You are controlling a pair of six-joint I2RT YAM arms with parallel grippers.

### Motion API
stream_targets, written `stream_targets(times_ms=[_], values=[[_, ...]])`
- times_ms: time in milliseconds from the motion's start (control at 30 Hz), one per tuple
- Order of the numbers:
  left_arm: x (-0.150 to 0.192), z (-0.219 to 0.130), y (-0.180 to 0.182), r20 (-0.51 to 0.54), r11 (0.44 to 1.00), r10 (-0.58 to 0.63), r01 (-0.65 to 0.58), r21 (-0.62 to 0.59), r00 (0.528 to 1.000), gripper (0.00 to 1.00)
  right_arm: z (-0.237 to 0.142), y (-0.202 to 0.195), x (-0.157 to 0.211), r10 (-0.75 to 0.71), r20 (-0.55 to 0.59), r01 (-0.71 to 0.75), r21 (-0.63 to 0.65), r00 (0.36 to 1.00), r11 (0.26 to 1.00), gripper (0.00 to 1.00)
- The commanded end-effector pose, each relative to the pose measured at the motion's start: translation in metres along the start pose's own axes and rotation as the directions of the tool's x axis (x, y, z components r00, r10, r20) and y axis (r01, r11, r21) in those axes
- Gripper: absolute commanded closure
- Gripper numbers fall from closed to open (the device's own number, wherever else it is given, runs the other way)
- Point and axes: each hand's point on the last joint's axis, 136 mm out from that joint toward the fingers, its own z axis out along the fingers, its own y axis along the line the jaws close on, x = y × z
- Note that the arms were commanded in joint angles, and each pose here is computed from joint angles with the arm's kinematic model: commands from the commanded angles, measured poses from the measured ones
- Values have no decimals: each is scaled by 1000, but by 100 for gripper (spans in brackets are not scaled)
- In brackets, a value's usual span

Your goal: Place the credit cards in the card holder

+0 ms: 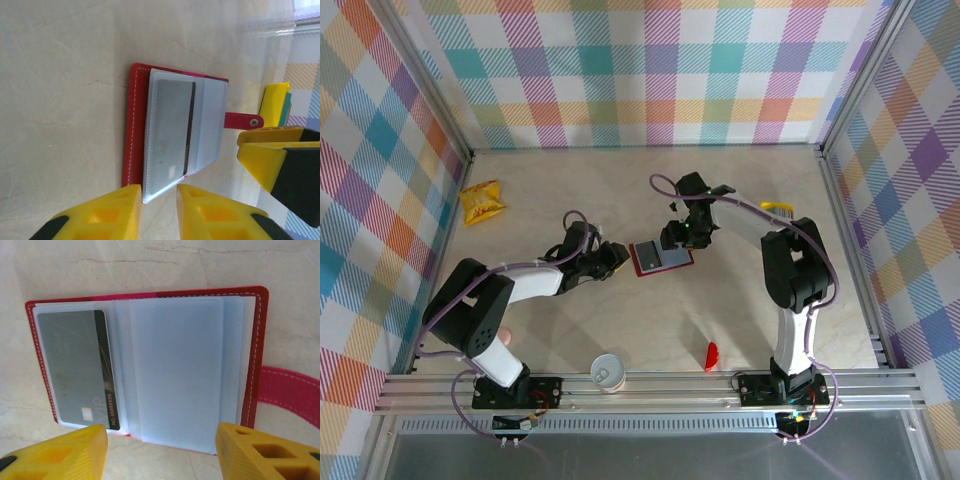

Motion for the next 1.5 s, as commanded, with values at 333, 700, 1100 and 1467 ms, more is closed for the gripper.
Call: stream_targets(times_ms=[333, 700, 1100, 1467], values=[[-3, 19, -3, -40, 998, 62, -63, -27, 997, 98, 11, -3, -6, -30, -18, 30, 6, 999, 1000, 43], [-4, 32, 5, -69, 993, 87, -92, -70, 994, 100, 16, -7, -7, -41, -24, 42, 28, 999, 999, 43], [1, 42, 16, -91, 993, 78, -86, -80, 993, 99, 24, -1, -4, -42, -45, 41, -21, 998, 999, 44], [3, 47, 20, -101, 993, 75, -83, -80, 992, 98, 14, 13, -10, -32, -11, 31, -85, 999, 996, 45]])
